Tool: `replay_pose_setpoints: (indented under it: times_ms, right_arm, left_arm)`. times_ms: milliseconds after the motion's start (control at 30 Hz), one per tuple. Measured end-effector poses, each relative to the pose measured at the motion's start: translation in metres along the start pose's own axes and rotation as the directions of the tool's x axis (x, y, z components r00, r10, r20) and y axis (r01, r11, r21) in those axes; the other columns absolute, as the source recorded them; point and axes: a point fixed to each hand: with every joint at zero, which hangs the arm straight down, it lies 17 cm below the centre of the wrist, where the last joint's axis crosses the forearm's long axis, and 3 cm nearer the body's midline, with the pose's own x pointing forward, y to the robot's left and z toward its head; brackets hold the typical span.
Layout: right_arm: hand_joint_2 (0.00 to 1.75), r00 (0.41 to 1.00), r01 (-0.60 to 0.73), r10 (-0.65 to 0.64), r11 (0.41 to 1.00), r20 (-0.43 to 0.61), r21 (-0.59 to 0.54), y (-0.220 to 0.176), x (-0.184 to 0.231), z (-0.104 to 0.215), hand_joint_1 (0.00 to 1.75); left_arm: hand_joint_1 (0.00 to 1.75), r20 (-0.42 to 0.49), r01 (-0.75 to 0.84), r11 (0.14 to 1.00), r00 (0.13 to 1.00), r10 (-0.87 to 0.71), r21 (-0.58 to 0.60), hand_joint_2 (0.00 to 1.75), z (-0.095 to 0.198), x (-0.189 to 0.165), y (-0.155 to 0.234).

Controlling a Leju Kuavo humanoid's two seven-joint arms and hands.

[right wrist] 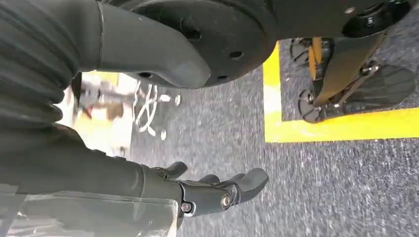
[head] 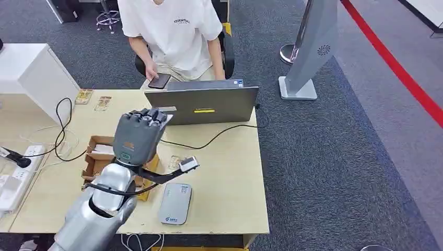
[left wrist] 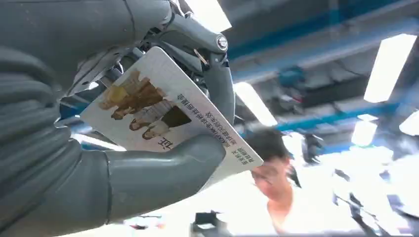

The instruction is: Pass the card to the sensor for recognition and then transmit it.

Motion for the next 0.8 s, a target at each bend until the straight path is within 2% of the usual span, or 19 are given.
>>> replay_pose_setpoints:
  times_ms: [67,200,267,433,600,800]
  right_arm:
    - [1.75,1.000,-0.028,0.028,1.000,0.006,-0.001,0.000,0.001,0.000,0.00]
    - [1.75,0.996,-0.089,0.089,0.996,0.020,-0.001,0.001,0.006,0.000,0.00]
    - [1.75,0.994,-0.107,0.107,0.994,0.022,-0.001,0.000,0.006,0.000,0.00]
    - [1.75,0.991,-0.131,0.131,0.991,0.020,-0.002,-0.001,0.005,0.000,0.00]
    - [1.75,0.990,-0.140,0.140,0.990,0.004,-0.002,-0.002,0.002,0.000,0.00]
    - [1.75,0.990,-0.140,0.140,0.990,0.001,-0.002,-0.002,0.001,0.000,0.00]
  left_arm:
    - [1.75,-0.033,0.047,0.998,0.998,-0.046,0.029,1.75,-0.009,-0.030,0.003]
    - [1.75,-0.119,0.182,0.983,0.976,-0.180,0.006,1.75,-0.021,-0.106,-0.011]
    - [1.75,-0.150,0.274,0.961,0.949,-0.277,-0.043,1.75,-0.020,-0.160,-0.029]
    - [1.75,-0.207,0.400,0.894,0.875,-0.439,-0.204,1.75,0.006,-0.255,-0.054]
    - [1.75,-0.226,0.447,0.833,0.819,-0.527,-0.326,1.75,0.039,-0.308,-0.067]
    - [1.75,-0.243,0.443,0.804,0.794,-0.557,-0.395,1.75,0.070,-0.333,-0.074]
